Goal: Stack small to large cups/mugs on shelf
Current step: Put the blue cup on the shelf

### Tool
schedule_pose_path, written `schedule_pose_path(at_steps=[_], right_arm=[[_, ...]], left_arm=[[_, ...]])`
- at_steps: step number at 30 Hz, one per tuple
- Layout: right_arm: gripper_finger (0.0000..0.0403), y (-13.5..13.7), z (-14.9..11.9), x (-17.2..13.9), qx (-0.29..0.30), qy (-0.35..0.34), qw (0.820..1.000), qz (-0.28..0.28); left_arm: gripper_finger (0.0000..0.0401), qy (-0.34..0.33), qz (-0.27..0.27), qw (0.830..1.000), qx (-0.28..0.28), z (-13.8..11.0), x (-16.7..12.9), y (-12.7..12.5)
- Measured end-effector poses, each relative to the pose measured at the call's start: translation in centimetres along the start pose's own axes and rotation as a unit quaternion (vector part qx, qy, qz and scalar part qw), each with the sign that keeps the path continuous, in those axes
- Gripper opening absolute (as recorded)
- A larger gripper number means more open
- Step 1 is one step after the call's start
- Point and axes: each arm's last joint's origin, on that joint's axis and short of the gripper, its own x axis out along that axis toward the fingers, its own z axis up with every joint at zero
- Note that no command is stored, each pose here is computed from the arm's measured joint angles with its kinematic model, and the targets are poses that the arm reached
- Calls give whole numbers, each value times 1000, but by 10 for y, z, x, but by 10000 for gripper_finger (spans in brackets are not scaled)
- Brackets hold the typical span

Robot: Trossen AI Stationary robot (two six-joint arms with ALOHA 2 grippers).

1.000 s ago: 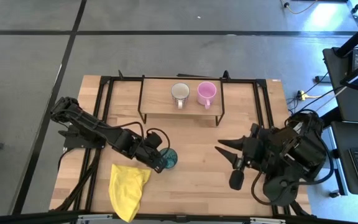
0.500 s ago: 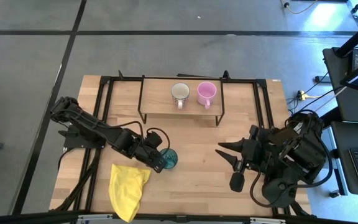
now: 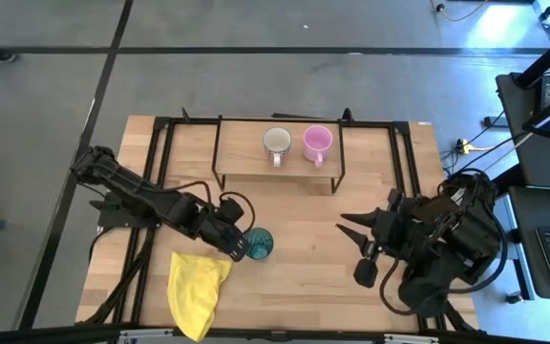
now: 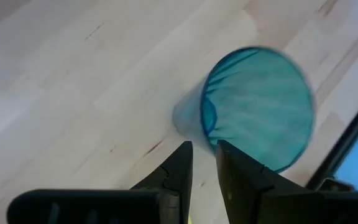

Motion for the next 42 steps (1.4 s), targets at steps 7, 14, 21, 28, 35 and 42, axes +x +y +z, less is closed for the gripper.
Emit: schedule_pose_path(at_steps=[7,14,21,28,35,42], right_arm=[[92,2,-5,-12,-131,-45,990,-24],[81,23,-9,-9,-62,-23,997,39],[84,47,-62,21,-63,38,995,73],[80,44,-102,20,48,-72,967,238],[84,-7,-131,53,92,-279,849,439],[77,-74,-146,76,49,-277,845,456]], left_arm=[[67,-2,15,1000,-5,4,5,6],[67,-1,14,1000,-6,5,5,6],[67,-1,14,1000,-6,6,6,6],[67,9,7,1000,11,5,6,6],[67,9,5,1000,25,5,5,5],[67,9,5,1000,26,5,5,5]])
